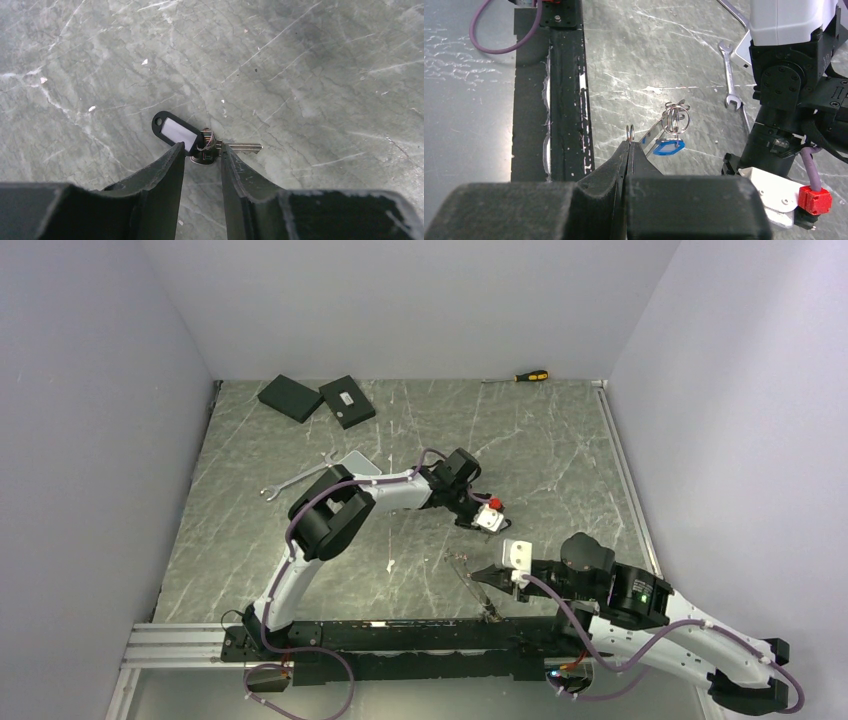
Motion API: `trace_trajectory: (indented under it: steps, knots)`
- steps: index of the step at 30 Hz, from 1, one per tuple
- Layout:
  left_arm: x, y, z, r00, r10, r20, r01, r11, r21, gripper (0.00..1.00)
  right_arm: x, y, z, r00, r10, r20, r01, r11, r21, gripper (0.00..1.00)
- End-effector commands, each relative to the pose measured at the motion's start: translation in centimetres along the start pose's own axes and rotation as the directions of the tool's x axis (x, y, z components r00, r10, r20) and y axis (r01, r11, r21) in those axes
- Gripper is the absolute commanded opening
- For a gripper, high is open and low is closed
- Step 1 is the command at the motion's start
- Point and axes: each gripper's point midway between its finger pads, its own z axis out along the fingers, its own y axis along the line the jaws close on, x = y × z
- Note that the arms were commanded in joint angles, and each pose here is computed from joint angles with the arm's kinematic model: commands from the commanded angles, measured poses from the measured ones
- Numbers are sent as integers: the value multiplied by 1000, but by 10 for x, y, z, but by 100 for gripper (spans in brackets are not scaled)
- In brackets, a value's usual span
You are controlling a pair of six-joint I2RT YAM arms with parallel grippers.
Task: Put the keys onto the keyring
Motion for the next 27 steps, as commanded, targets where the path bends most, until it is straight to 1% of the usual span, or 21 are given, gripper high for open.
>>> trace_trajectory:
  steps: [1,7,12,17,20,25,27]
  knots:
    - [-16,1,2,999,26,48,-27,999,18,38,-17,-3,-4,998,-13,69,11,1000,18,0]
    - [-13,-2,7,999,22,42,-23,999,24,38,-17,-3,-5,997,-16,75,14,1000,19,0]
    - [-8,0,12,999,24,27,-25,1000,14,33,-18,-3,-6,997,-16,80,14,1000,21,0]
    - [-6,2,13,999,24,25,-24,1000,7,31,-18,-3,-7,996,-16,86,14,1000,26,0]
    - [-8,3,13,999,22,30,-22,1000,9,31,-18,-3,-7,996,-16,86,14,1000,26,0]
    - [-16,3,12,999,13,49,-14,1000,21,36,-18,-3,-7,996,-16,87,14,1000,27,0]
    - [-19,5,12,998,12,56,-13,1000,20,36,-18,-3,-7,996,-16,86,14,1000,27,0]
